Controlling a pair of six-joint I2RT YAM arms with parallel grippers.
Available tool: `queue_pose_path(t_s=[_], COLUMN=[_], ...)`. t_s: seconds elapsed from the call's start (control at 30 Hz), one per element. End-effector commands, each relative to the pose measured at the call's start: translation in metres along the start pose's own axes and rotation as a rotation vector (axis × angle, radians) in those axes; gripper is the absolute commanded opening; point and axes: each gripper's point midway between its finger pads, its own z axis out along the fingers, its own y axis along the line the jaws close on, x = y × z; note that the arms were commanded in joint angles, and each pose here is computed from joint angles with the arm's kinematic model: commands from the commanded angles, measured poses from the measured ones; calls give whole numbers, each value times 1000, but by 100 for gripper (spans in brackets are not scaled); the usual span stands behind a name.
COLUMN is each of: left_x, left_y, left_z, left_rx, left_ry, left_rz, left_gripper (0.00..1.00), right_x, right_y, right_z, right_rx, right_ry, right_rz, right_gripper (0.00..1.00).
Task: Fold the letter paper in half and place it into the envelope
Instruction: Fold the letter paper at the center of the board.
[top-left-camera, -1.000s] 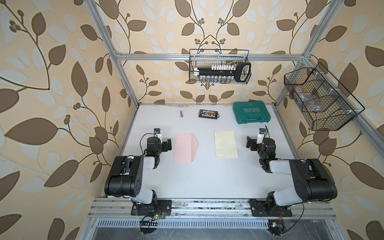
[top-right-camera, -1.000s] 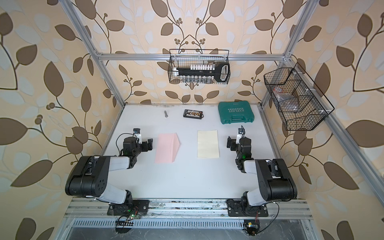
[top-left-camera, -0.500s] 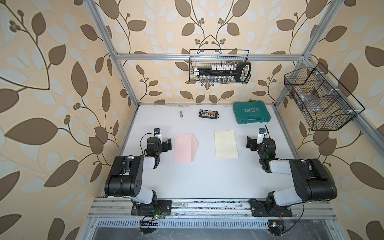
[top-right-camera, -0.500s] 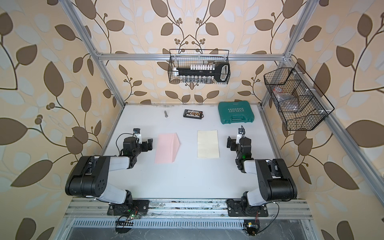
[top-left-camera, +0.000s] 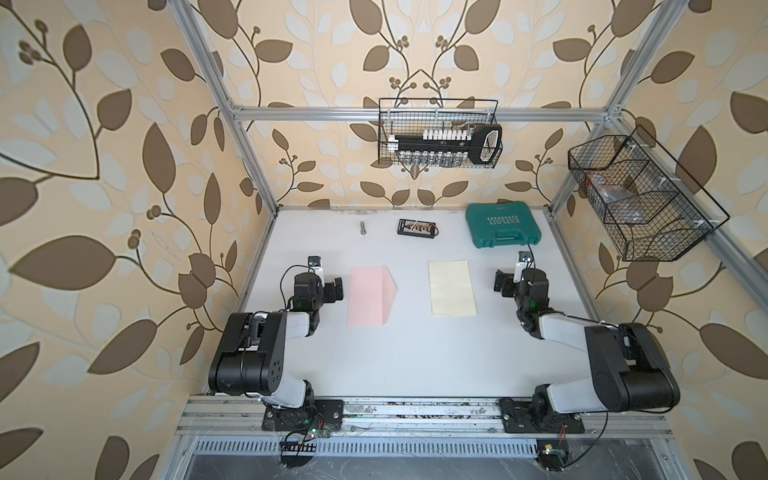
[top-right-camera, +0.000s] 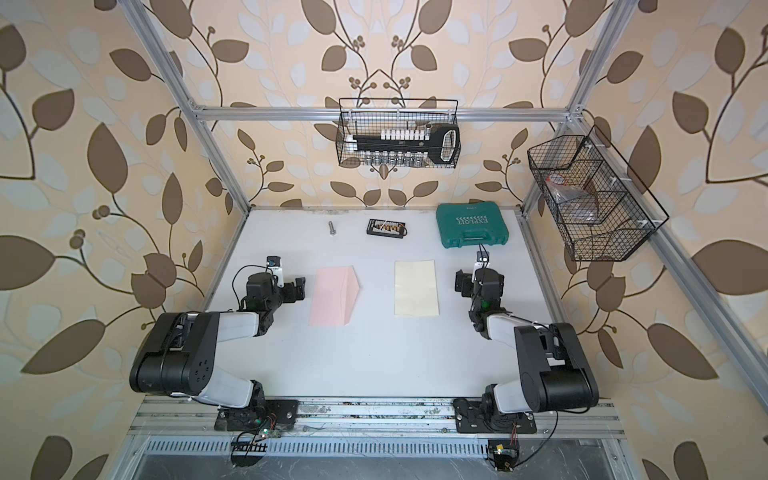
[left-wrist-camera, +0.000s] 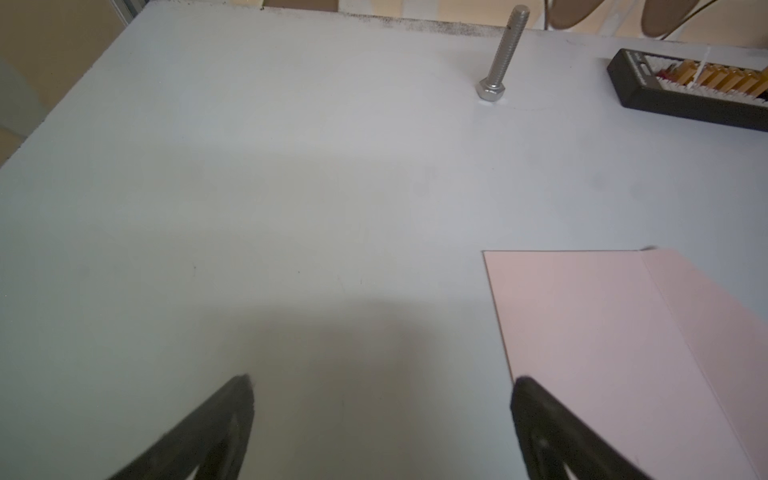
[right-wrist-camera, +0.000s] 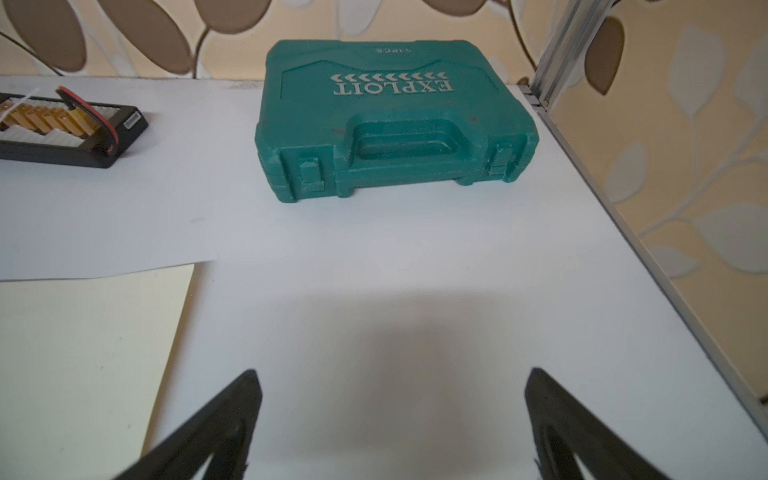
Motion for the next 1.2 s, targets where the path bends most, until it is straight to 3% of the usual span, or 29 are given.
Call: queue_pose_path(t_s=[0.0,0.17,0.3,0.4,0.5,0.67,0.77,0.97,1.17], left_x=[-69,-126,-132,-114,-76,-30,-26,-29,-15], left_y=[-8,-66,-122,-173,-216,-275,-301,-341,-372], left_z=[-8,-26,-52,-68,-67,-62,-54,-27,-12], left_rx=[-7,131,248,344,403,466,486,527,536], left_ry=[53,52,84,171,318,497,538,610,638], left_rz=[-47,-73,-68,-20,41,142,172,130,150], left_gripper=[99,99,99,99,99,99,97,71,68], right_x=[-40,-58,-56,-57,-48,-36,-34,-32,-30], right_y=[-18,-11,1,18,31,56,67,81,83], right_z=[-18,-46,-62,-76,-86,-103,-114,-129,-139], right_rx=[109,25,-60,-161,-218,-358,-397,-414,-429], right_ry=[49,-22,7,43,137,246,279,279,281], right_rz=[14,101,105,69,33,16,-13,-176,-292], right_gripper=[98,98,98,98,98,85,83,84,86])
